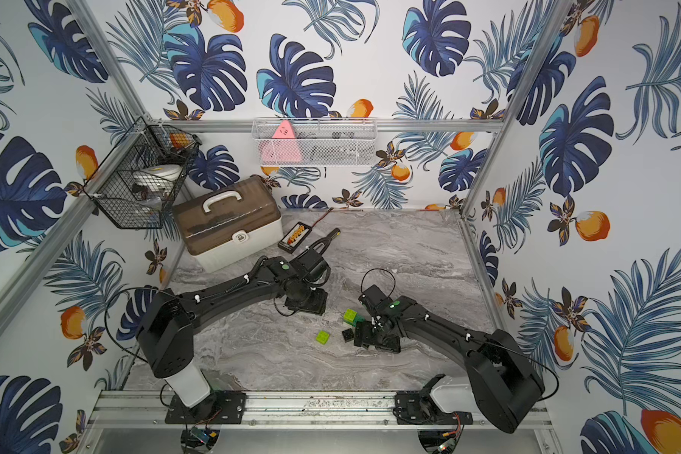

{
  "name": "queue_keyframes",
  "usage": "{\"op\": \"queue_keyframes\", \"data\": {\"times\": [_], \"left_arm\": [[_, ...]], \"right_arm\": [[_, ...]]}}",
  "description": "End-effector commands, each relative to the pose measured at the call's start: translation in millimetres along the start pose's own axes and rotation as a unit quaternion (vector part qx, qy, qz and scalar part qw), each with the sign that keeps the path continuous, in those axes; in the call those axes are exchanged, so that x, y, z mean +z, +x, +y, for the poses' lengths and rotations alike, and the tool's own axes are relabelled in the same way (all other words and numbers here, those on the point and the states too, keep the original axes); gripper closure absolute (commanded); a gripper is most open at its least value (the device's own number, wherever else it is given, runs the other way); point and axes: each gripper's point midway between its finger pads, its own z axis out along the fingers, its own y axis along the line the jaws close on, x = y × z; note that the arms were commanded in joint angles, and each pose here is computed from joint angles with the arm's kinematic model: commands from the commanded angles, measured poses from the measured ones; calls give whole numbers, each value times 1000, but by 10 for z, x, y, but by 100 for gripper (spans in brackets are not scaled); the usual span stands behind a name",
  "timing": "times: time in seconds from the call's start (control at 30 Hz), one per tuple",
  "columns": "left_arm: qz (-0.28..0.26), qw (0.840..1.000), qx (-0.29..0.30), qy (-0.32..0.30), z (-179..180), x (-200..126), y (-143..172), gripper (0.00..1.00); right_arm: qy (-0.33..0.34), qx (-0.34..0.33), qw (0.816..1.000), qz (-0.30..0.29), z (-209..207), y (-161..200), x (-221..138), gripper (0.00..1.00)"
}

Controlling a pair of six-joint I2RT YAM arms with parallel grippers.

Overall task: Assemble a giraffe with lego
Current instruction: Pick up the lego brick from the center of the board.

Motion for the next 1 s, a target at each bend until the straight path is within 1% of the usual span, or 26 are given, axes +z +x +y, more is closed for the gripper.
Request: {"op": "queue_keyframes", "data": {"times": [0.0, 0.17, 0.33, 0.6, 0.7, 0.8, 0.97], "left_arm": [[-2, 1000, 5, -6, 71, -32, 1, 35], [2, 1000, -1, -6, 145, -25, -7, 35], [6, 1000, -7, -3, 195, 3, -24, 35], [8, 1000, -16, -1, 272, 24, -28, 35], [7, 1000, -18, -2, 304, 16, -29, 35], [5, 1000, -19, -4, 322, 8, -39, 35], [6, 1000, -20, -1, 317, 9, -33, 35]], "right_arm": [[-6, 11, 1000, -25, 89, -154, 66, 16], [7, 4, 1000, -24, 91, -211, 138, 21], [29, 1, 999, -19, 20, -205, 173, 32], [63, -7, 998, -4, -124, -127, 168, 46], [71, -6, 997, -3, -171, -107, 145, 47], [77, -5, 997, -7, -205, -97, 107, 51], [82, -5, 996, -15, -235, -98, 47, 51]]}}
